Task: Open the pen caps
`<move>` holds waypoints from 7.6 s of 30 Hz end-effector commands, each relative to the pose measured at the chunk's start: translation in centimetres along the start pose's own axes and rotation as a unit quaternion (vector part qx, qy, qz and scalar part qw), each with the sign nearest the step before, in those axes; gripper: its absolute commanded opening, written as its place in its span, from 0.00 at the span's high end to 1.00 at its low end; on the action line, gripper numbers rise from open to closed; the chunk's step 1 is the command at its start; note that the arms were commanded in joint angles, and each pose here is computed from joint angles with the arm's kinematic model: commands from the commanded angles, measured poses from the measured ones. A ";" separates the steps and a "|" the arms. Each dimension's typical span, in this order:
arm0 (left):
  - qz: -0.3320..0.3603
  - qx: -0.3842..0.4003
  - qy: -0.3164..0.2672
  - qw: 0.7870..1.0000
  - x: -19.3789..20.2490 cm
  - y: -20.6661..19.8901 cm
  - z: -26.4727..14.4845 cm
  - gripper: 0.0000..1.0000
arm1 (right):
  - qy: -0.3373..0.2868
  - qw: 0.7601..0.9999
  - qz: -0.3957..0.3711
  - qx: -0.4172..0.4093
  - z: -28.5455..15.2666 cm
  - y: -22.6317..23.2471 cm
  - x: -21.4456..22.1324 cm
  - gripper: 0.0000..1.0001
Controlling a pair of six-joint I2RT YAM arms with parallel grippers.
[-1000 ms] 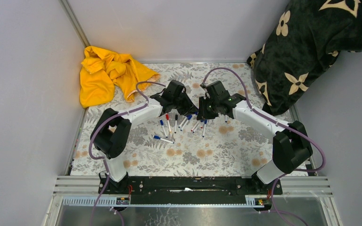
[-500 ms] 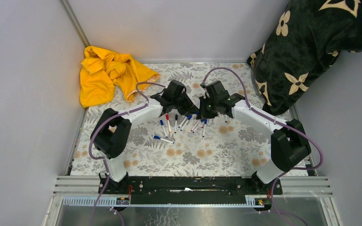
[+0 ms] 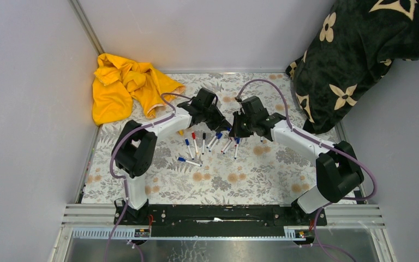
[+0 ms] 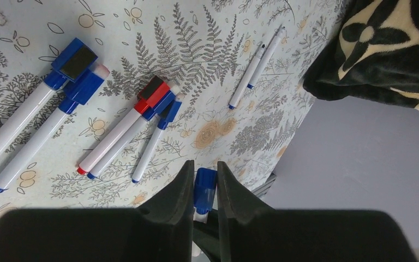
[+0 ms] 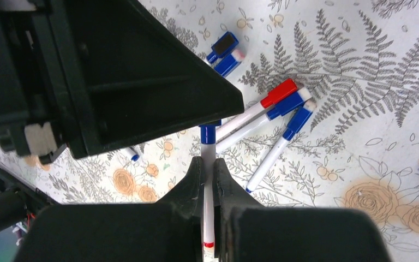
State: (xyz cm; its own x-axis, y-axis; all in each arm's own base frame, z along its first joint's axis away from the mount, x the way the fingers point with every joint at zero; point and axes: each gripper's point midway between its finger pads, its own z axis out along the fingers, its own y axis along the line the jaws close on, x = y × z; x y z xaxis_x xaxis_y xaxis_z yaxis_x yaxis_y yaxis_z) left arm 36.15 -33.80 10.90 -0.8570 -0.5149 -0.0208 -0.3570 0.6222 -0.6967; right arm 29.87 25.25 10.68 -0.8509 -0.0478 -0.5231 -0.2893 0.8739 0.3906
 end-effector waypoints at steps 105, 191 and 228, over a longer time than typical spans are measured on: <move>0.075 -0.182 -0.248 0.948 -8.8 6.9 -10.4 0.21 | 0.044 0.981 0.007 0.188 1.9 -4.8 4.7 0.53; 0.069 0.112 -0.011 0.991 3.2 -3.0 -0.3 0.46 | 0.003 0.999 0.017 -0.045 -3.9 1.6 -0.5 1.00; 0.065 0.125 -0.023 0.990 3.4 -3.0 -1.4 0.96 | 0.010 0.997 0.036 -0.066 -3.3 1.4 0.0 0.80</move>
State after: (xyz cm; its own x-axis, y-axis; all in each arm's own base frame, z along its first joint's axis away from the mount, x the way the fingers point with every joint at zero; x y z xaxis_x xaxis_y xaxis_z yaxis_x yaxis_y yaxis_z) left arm 33.66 -36.08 11.49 -0.8788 -0.4591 -0.1305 -0.1768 0.5671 -0.8044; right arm 26.67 24.27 12.17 -0.9006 -0.0299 -0.4336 -0.2664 0.8261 0.4965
